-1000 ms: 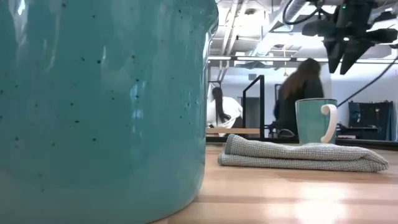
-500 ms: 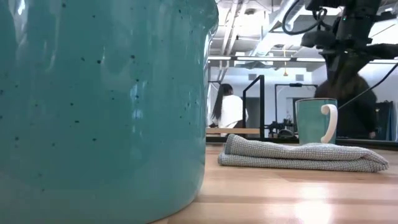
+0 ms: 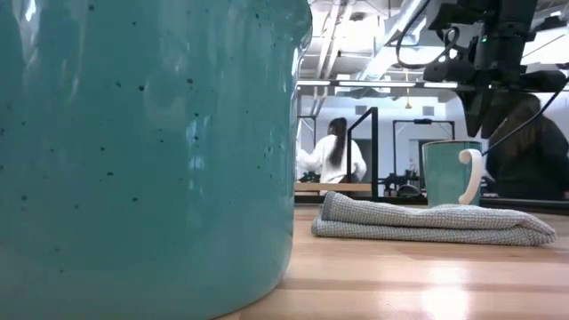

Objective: Stack small to large cups/mugs on shelf
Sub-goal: Put the white mug on the shelf

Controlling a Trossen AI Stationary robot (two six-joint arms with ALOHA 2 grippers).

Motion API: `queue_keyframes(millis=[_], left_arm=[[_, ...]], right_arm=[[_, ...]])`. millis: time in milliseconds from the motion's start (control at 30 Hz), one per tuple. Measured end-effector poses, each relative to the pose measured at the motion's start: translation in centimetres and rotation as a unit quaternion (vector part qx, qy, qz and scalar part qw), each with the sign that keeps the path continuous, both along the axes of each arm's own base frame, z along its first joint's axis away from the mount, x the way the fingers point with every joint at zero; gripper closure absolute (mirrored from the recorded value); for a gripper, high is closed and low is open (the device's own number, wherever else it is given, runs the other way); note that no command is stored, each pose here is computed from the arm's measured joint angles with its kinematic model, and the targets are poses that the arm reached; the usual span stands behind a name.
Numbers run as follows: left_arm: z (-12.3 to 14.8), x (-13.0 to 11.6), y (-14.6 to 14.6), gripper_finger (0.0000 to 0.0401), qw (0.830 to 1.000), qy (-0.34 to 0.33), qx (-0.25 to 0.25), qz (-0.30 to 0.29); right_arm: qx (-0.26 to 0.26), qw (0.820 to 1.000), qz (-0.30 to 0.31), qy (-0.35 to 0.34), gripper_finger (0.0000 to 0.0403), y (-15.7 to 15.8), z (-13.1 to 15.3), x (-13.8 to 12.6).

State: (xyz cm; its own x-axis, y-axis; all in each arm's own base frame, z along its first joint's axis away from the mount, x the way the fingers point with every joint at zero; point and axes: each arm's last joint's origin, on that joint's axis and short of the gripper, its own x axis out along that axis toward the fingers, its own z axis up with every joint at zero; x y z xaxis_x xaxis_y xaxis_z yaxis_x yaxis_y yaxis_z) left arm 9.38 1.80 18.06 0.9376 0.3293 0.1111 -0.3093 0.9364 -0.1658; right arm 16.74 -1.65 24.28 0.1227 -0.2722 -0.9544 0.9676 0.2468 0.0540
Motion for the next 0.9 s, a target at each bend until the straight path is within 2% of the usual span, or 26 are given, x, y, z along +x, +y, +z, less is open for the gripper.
queue_keyframes(millis=[333,700,900], left_arm=[[0.00,0.00,0.00,0.0303,1.000,0.002,0.005,0.000],[0.00,0.00,0.00,0.0303,1.000,0.002,0.005,0.000],[0.00,0.00,0.00,0.0303,1.000,0.002,0.005,0.000]], right_arm=[[0.003,1.000,0.000,-0.006,0.0273,0.01,0.07,0.01],[0.004,1.000,0.000,-0.008,0.0166,0.02,0.08,0.04],[0.004,1.000,0.000,-0.008,0.0154,0.02,0.08,0.04]])
